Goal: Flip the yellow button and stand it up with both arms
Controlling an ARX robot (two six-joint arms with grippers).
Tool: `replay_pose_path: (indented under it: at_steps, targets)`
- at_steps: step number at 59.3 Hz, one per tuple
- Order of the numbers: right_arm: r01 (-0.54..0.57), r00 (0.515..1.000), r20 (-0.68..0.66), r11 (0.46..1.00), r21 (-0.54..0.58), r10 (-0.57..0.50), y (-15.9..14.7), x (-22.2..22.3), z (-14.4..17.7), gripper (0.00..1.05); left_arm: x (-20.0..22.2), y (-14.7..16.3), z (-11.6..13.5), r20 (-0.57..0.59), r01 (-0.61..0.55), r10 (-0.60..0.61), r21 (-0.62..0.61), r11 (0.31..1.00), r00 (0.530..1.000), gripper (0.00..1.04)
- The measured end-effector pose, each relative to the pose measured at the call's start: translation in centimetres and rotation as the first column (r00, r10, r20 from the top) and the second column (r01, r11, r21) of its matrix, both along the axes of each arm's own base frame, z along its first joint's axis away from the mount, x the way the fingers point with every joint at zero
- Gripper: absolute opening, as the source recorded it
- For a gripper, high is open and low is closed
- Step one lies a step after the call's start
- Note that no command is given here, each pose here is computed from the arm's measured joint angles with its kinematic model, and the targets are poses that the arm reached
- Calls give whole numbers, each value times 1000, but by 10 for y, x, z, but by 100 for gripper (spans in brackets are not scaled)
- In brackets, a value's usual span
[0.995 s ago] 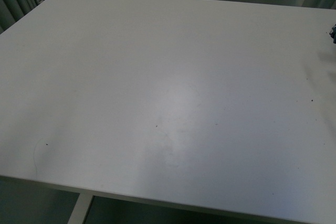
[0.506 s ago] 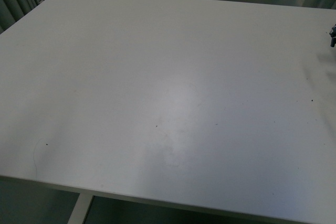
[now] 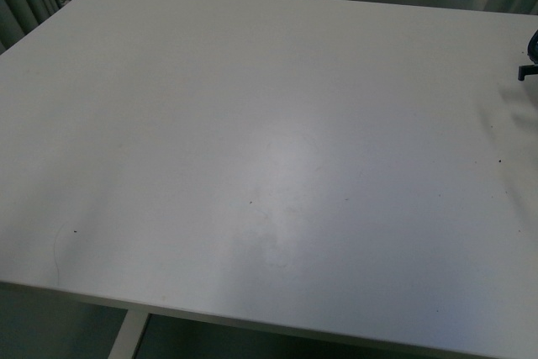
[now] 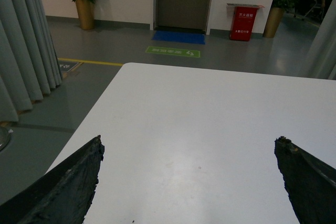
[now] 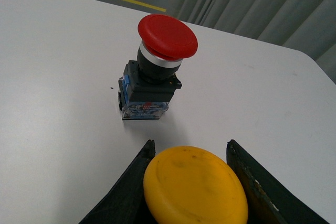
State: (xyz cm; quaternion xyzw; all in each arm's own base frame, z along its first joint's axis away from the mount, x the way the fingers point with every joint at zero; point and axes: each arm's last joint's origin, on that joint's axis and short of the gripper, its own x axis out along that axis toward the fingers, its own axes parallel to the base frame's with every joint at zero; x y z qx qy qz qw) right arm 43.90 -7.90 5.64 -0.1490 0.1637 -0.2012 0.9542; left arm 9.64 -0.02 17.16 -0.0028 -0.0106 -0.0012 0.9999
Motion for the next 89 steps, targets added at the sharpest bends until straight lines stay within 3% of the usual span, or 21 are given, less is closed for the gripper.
replay_pose_path:
  at_steps: [6,26,50,66,71,79,84,89]
  targets:
    - [2,1000,-7,1000,-4,-2,0,1,0,36,0,0,0,0,0,0,0,1000,1000,98]
    - [6,1000,-25,1000,2,-6,0,1,-1,99,0,0,0,0,0,0,0,1000,1000,98]
    - [-10,999,40,998,60,8,-1,1,31,97,0,0,0,0,0,0,0,1000,1000,98]
    - [-53,995,97,972,231,31,7,-20,77,97,0,0,0,0,0,0,0,1000,1000,98]
    - [-107,991,116,933,343,71,17,-43,94,97,0,0,0,0,0,0,0,1000,1000,98]
    - [-248,965,205,815,523,162,43,-100,126,97,0,0,0,0,0,0,0,1000,1000,98]
    - [-327,944,238,738,590,228,59,-144,139,97,0,0,0,0,0,0,0,1000,1000,98]
    - [-367,929,274,696,617,248,66,-175,144,97,0,0,0,0,0,0,0,1000,1000,98]
